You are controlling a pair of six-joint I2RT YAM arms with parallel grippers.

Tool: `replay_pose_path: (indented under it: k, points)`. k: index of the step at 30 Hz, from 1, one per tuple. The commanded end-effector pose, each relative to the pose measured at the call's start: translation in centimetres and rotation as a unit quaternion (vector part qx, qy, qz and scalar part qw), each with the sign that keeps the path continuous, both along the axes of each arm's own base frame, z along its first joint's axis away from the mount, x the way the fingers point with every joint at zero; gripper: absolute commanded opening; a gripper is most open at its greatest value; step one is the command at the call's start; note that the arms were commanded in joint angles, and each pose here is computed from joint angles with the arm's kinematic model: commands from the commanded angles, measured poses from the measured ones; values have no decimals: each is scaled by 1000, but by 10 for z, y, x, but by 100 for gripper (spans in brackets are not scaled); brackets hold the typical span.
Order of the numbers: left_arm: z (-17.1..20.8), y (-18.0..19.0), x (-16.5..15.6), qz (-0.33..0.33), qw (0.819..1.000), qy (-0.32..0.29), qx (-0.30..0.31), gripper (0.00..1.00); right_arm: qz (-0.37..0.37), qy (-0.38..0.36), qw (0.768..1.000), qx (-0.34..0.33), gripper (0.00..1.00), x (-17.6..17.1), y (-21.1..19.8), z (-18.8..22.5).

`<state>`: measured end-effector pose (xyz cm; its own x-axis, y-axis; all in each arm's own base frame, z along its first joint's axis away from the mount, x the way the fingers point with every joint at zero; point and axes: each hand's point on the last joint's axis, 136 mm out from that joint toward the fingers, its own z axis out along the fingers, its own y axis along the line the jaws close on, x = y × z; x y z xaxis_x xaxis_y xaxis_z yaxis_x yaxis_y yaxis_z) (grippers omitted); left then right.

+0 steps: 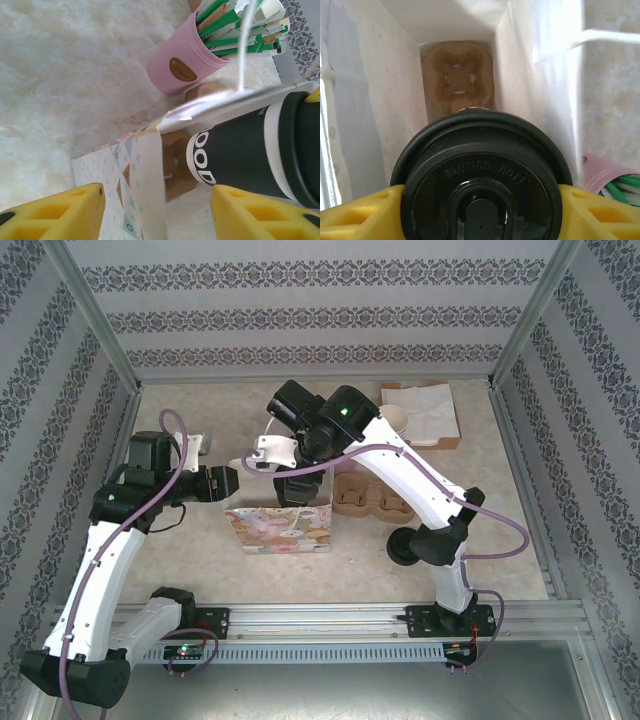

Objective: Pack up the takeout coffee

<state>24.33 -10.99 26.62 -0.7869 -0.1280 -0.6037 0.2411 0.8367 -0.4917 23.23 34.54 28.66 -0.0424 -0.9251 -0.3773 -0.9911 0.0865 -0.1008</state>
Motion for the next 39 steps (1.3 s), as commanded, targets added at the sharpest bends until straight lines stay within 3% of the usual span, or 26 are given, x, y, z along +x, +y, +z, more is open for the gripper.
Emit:
replay_pose_path:
  k: [1,15,24,39]
  points:
    - [3,-3,-3,-15,1000,-9,4,58,2,-23,1000,15,69,1,-7,20]
    - [4,-3,-3,-15,1000,-11,7,59,41,20,999,-28,71,-4,-12,-16]
    - [2,-2,-5,-15,1000,-11,12,59,97,31,994,-50,66,-5,-10,-35]
    - [1,-1,-3,-12,1000,-9,15,59,71,45,992,-94,67,4,-13,-60]
